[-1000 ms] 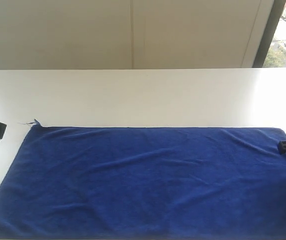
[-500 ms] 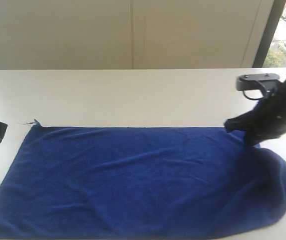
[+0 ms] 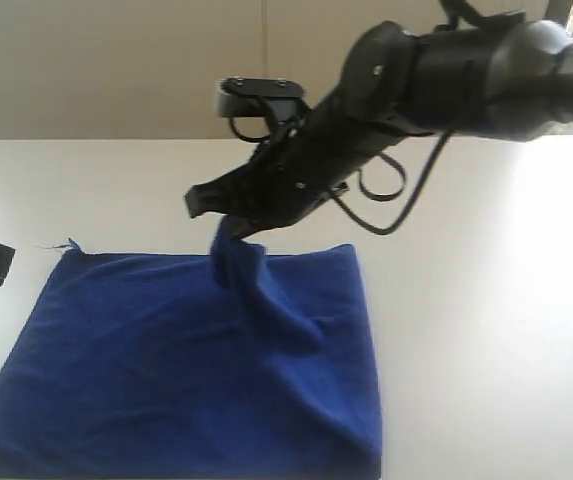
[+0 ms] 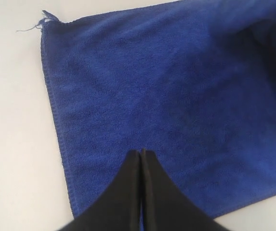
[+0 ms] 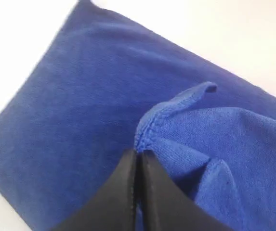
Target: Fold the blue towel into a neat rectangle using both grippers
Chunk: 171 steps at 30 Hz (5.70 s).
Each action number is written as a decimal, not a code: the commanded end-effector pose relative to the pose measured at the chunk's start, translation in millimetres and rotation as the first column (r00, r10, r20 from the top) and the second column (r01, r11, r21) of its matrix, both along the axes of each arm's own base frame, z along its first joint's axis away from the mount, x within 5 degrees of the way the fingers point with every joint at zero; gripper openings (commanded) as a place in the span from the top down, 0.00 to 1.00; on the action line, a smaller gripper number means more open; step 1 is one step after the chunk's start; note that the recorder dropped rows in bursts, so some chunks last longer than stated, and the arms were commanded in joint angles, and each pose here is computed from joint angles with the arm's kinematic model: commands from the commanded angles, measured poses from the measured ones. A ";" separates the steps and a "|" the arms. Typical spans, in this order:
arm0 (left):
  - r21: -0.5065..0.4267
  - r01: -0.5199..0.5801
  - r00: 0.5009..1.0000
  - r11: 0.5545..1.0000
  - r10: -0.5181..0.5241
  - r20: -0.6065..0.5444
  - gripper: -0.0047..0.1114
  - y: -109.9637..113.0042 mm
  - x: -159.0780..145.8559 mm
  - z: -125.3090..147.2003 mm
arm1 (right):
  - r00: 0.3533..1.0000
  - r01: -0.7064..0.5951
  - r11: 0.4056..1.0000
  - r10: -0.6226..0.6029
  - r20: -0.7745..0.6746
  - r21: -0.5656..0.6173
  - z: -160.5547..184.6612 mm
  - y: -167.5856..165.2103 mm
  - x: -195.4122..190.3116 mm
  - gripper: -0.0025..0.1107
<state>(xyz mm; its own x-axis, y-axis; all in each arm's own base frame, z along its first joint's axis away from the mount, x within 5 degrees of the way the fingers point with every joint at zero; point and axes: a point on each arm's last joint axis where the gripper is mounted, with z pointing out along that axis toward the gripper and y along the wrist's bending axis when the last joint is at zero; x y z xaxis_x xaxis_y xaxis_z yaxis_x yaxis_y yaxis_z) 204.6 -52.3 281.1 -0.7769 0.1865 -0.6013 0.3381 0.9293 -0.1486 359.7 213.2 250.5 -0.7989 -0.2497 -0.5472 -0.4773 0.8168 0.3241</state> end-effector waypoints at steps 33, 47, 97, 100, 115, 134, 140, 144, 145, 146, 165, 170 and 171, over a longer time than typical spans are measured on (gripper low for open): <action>0.022 0.008 1.000 1.000 -0.008 -0.007 0.96 1.9 -2.2 -0.6 | 0.990 -0.141 0.879 0.118 -0.079 -0.456 -32.3 18.2 46.0 0.55; 0.024 0.009 1.000 1.000 -0.009 0.000 0.96 2.0 -1.7 -0.3 | 0.971 -0.214 0.826 0.121 -0.206 -0.522 -104.8 14.9 58.5 0.62; -0.118 0.349 0.936 0.930 -0.351 0.006 0.96 -36.1 -9.1 -2.9 | 0.989 0.036 0.917 0.024 0.146 -0.397 79.8 -98.2 -25.9 0.69; -0.185 0.467 0.879 0.865 -0.477 -0.012 0.96 -53.3 -8.1 -12.2 | 0.993 -0.053 0.953 0.082 0.088 -0.300 74.8 -95.8 -59.2 0.69; -0.019 0.404 0.914 0.915 -0.402 0.056 0.96 -52.0 69.0 32.3 | 0.947 -0.301 0.934 0.317 0.054 -0.193 -6.7 -5.2 -95.0 0.98; 0.105 0.541 0.841 0.834 -0.537 -0.065 0.96 -46.5 171.4 -22.1 | 0.903 -0.417 0.855 0.429 -0.033 -0.309 -131.2 77.4 -36.0 0.98; 0.113 0.543 0.839 0.832 -0.540 -0.058 0.96 -46.4 172.1 -21.9 | 0.877 -0.476 0.819 0.470 -0.102 -0.320 -135.3 74.8 -42.1 0.98; 0.102 0.554 0.832 0.826 -0.549 -0.074 0.96 -46.7 170.2 -22.4 | 0.824 -0.567 0.758 0.533 -0.194 -0.324 -137.8 72.2 -52.6 0.98; 0.101 0.556 0.831 0.825 -0.550 -0.076 0.96 -46.7 169.9 -22.4 | 0.820 -0.573 0.755 0.536 -0.203 -0.321 -137.9 72.9 -54.3 0.98; 0.090 0.565 0.825 0.820 -0.558 -0.091 0.96 -46.9 168.1 -22.8 | 0.809 -0.587 0.744 0.548 -0.212 -0.319 -138.0 76.4 -58.9 0.98; -0.016 0.584 0.783 0.811 -0.569 -0.250 0.64 -50.8 183.3 -90.3 | 0.942 -0.326 0.891 0.335 -0.027 -0.315 -44.5 -30.3 1.6 0.98; -0.047 0.592 0.792 0.805 -0.592 -0.149 0.64 -59.2 192.5 -98.3 | 0.946 -0.321 0.921 0.323 -0.030 -0.220 -41.9 -49.5 9.9 0.92; -0.049 0.584 0.801 0.810 -0.585 -0.130 0.64 -60.1 194.8 -99.5 | 0.947 -0.319 0.924 0.321 -0.024 -0.213 -41.5 -50.6 10.9 0.89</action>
<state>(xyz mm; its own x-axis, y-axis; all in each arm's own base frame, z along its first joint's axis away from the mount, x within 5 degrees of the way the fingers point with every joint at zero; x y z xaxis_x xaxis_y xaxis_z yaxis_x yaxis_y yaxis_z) 394.5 -108.9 179.7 -0.6049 0.6630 -0.4410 0.7909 0.5647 -0.2359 369.0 167.3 204.0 -0.6564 -0.6189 -0.4314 -0.7229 0.6796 0.1250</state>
